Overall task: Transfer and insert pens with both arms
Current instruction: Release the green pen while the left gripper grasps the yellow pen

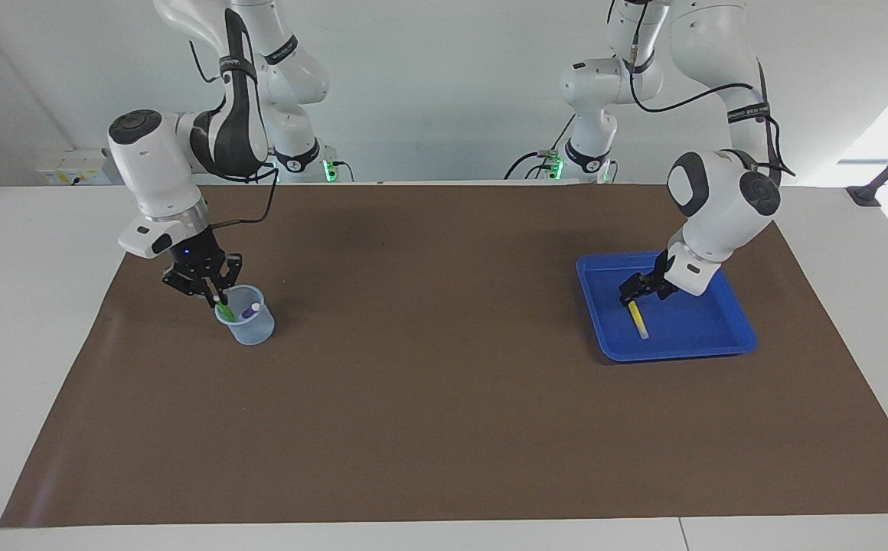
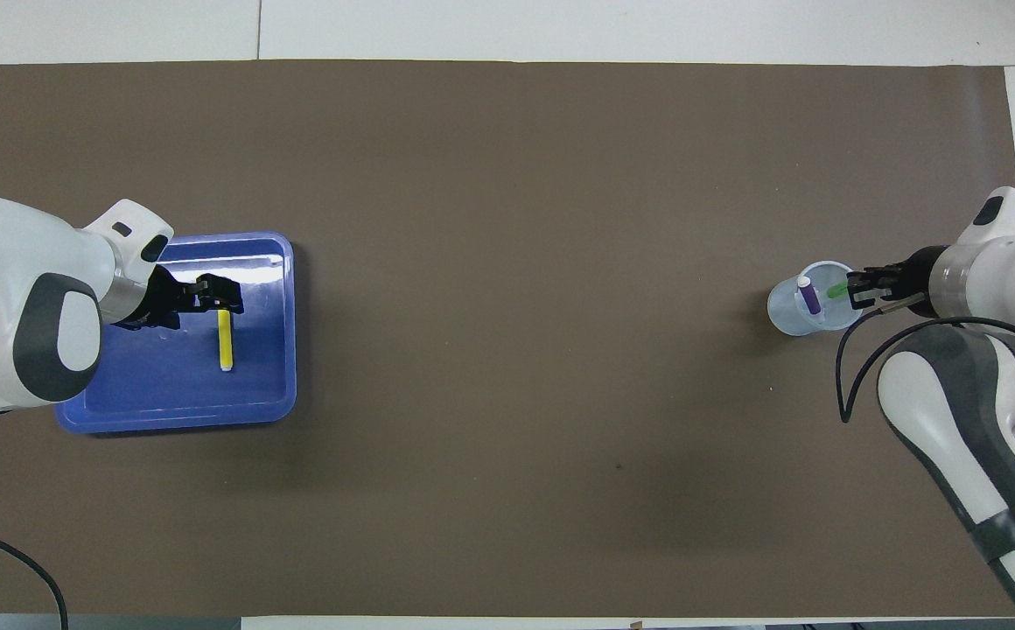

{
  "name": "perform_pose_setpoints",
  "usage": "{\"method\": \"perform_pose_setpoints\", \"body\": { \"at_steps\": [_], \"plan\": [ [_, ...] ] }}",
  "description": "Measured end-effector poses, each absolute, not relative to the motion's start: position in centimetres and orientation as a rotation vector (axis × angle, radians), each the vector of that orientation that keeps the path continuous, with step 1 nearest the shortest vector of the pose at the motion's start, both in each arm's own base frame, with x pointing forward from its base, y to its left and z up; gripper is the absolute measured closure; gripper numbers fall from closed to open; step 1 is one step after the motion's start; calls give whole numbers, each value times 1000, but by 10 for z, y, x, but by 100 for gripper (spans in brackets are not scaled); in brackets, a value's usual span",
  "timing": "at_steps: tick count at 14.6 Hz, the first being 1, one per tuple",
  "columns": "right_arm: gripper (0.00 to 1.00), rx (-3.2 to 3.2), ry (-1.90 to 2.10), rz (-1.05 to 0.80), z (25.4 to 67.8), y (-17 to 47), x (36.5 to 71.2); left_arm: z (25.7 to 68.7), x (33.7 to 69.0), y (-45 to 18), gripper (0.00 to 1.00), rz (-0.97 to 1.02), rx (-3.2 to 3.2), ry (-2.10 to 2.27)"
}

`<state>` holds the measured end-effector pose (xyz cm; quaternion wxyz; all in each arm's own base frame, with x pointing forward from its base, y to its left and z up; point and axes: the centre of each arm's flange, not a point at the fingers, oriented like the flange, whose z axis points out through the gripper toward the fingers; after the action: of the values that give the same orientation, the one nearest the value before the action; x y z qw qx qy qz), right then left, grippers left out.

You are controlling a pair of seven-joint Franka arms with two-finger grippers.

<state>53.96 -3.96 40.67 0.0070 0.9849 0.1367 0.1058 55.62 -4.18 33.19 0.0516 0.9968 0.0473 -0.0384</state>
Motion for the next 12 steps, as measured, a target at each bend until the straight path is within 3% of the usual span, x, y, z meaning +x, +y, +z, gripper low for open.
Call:
{"method": "perform_pose_setpoints", "body": {
  "at_steps": [3,5,6,9,12],
  "plan": [
    [82,3084,428,318,402,-40,540,308,560,-45,5,-125,3103,29],
    [82,3084,427,319,401,-40,541,302,561,-47,10,-123,3114,1],
    [77,3084,425,321,401,-41,541,301,561,-47,17,-121,3114,-7],
    [45,3083,405,328,402,-47,541,303,563,-47,22,-107,3115,-13],
    [13,3085,322,368,407,-57,544,302,563,-47,37,-107,3115,-17]
  ]
}}
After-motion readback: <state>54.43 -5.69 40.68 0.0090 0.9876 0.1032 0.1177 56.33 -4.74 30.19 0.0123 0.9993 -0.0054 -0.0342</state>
